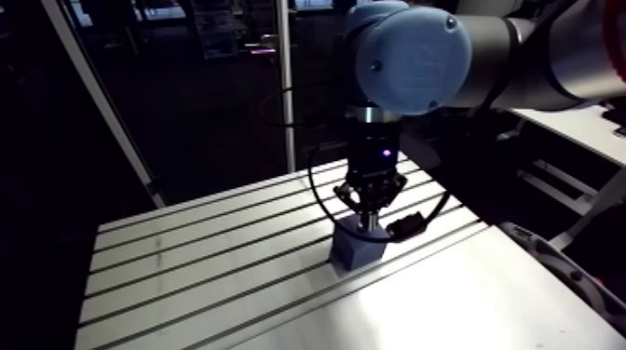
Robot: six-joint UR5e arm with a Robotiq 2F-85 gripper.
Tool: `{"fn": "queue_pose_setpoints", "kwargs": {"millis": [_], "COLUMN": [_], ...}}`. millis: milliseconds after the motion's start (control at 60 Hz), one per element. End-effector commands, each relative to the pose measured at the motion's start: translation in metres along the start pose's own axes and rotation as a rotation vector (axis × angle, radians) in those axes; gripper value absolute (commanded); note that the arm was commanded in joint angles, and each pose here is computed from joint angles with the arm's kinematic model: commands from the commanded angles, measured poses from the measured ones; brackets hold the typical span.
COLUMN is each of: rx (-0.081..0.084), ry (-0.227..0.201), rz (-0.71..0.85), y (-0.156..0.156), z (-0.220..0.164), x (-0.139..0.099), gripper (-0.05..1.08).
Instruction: Pick up the M10 bolt and insert it into the hex recess until seated.
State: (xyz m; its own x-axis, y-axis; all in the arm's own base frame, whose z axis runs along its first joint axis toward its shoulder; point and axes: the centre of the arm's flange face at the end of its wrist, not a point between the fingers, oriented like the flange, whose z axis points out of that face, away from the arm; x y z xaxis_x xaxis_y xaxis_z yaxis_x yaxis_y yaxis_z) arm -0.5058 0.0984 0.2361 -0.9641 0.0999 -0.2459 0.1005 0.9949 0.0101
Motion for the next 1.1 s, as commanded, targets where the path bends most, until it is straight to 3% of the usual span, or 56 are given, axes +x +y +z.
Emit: {"fn": "queue_pose_setpoints", "kwargs": {"millis": [17, 233, 1100], "rx": [0.006, -0.002, 0.003], "ry": [0.001, 0.032, 0.026], "rz": [0.000, 0.000, -0.013], "y": [-0.0008, 0.0006, 0.0008], "z": [0.0008, -0.0008, 0.0034], "x": [-0.0001, 0.0041, 0.0068], "gripper": [1.08, 1.08, 1.08]}}
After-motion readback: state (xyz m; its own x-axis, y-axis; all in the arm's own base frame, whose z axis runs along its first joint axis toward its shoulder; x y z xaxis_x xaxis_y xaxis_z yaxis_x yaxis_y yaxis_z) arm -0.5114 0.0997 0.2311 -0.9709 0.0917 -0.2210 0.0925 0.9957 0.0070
